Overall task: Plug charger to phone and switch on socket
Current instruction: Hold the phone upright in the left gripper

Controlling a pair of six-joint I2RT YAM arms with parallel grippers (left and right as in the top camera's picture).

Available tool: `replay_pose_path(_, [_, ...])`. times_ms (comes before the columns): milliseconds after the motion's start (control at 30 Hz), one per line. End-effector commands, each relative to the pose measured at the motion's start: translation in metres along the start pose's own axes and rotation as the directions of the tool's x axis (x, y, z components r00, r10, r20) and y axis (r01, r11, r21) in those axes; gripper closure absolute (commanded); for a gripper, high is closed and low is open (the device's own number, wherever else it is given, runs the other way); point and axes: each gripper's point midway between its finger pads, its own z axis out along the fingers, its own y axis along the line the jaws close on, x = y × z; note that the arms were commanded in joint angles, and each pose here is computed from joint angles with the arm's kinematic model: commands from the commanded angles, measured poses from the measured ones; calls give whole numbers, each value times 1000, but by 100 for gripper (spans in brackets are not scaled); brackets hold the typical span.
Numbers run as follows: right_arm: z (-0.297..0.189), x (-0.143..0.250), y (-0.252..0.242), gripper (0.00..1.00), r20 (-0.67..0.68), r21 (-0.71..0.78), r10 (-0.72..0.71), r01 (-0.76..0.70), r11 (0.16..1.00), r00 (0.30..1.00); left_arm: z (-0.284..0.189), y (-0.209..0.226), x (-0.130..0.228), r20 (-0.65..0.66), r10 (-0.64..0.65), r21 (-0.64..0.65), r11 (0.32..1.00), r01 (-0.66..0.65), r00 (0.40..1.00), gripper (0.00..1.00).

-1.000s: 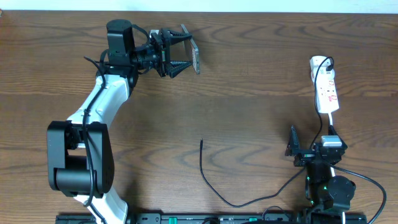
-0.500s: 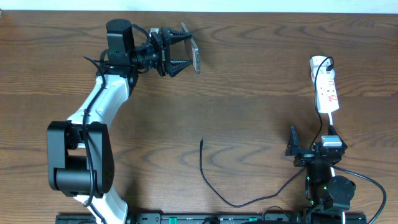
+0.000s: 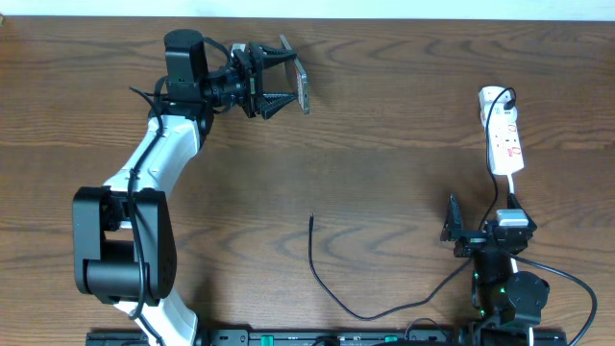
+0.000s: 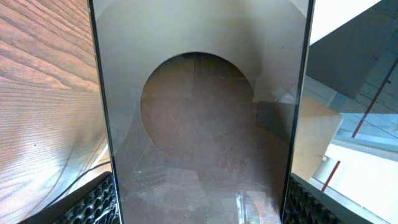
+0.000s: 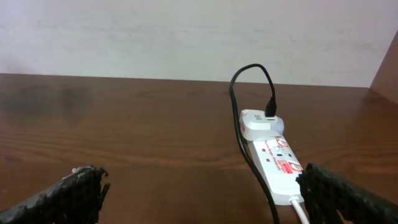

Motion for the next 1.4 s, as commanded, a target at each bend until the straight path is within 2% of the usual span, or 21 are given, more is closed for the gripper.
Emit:
replay_pose_path(0, [0,2,-1,1,-6,6,14,-14,1000,1000,-6,-25,18,-38,94,34,995,-92,995,93])
replay_pose_path(1367, [0,2,-1,1,-6,6,14,-14,1000,1000,-6,-25,21,-57,95,33,995,-93,994,93])
